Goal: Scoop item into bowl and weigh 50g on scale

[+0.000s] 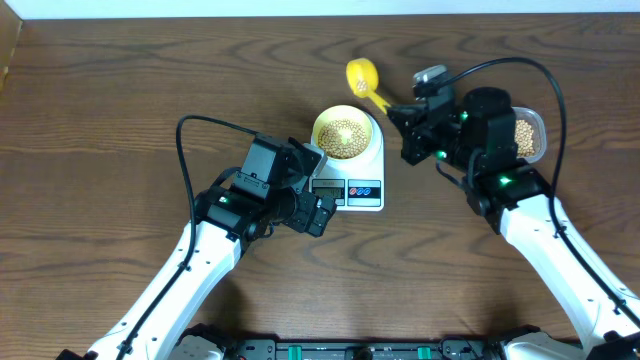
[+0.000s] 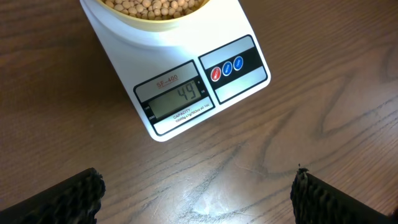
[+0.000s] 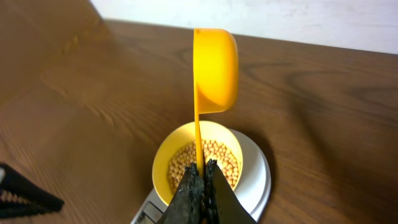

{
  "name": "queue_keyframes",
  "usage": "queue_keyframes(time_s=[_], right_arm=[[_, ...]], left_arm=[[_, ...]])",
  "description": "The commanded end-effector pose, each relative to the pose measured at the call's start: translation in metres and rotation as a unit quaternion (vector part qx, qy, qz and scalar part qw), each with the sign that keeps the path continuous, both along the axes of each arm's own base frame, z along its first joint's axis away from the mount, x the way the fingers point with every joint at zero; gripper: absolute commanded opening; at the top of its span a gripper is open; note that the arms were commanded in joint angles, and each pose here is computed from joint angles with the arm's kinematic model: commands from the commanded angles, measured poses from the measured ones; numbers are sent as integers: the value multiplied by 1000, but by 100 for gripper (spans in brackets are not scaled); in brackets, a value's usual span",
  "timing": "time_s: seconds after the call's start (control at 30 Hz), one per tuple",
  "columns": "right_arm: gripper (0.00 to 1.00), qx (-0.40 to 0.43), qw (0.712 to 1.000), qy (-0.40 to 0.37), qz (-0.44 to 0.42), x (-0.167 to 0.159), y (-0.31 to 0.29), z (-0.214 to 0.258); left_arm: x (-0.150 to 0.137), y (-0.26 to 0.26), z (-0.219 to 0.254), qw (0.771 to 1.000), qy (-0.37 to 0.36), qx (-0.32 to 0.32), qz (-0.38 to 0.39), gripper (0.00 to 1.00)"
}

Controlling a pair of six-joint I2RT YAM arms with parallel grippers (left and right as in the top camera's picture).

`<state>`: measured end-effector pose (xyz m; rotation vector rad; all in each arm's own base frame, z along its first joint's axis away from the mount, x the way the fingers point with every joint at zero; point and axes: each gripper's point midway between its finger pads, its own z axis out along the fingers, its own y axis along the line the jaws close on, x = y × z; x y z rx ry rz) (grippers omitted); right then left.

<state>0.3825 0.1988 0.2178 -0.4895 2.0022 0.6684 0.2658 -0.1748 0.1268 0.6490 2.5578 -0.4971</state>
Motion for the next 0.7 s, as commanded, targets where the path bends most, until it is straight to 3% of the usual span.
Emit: queue_keyframes(time_s=[0.0, 0.67], right_arm=[[1, -35, 999, -24, 23, -1, 8, -4], [1, -68, 996, -20, 45, -6, 13, -20]], left_arm=[[2, -3, 4, 1000, -3, -3, -7, 98], [2, -3, 4, 1000, -3, -3, -7, 98]])
